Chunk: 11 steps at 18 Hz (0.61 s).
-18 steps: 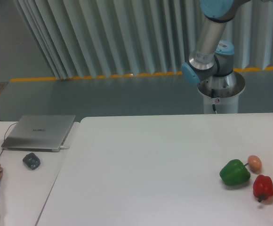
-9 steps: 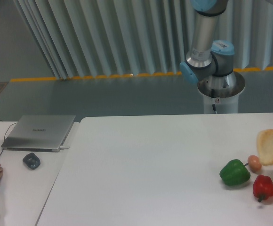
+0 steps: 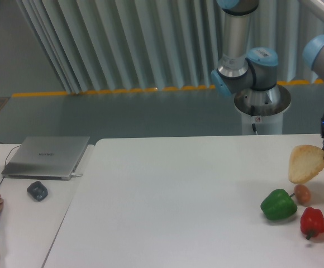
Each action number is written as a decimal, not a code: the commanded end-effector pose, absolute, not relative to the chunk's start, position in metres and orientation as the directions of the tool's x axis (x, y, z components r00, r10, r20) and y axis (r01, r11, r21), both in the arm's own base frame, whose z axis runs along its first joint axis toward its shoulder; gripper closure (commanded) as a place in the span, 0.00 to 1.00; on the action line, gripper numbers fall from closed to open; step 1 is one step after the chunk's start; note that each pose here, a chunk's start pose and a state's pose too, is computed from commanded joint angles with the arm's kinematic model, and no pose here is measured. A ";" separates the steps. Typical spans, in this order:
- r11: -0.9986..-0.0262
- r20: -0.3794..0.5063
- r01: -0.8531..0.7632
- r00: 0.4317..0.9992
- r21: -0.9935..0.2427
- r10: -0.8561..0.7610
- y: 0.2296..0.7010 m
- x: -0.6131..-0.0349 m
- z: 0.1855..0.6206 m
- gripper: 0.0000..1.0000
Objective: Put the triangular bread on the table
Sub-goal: 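Carry the triangular bread slice in the gripper down toward the table, then lower the bread beside the peppers and open the gripper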
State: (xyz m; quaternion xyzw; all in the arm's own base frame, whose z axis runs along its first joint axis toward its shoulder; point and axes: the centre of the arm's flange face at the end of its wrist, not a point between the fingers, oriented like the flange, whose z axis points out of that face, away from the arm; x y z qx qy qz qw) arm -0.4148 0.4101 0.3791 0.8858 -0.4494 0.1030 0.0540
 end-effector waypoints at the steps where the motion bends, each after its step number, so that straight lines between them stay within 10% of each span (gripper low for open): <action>1: -0.583 0.231 -0.813 0.568 0.003 -0.790 0.415 -0.411 0.378 0.79; 11: -0.441 0.263 -0.875 0.481 0.198 -0.836 0.447 -0.379 0.370 0.74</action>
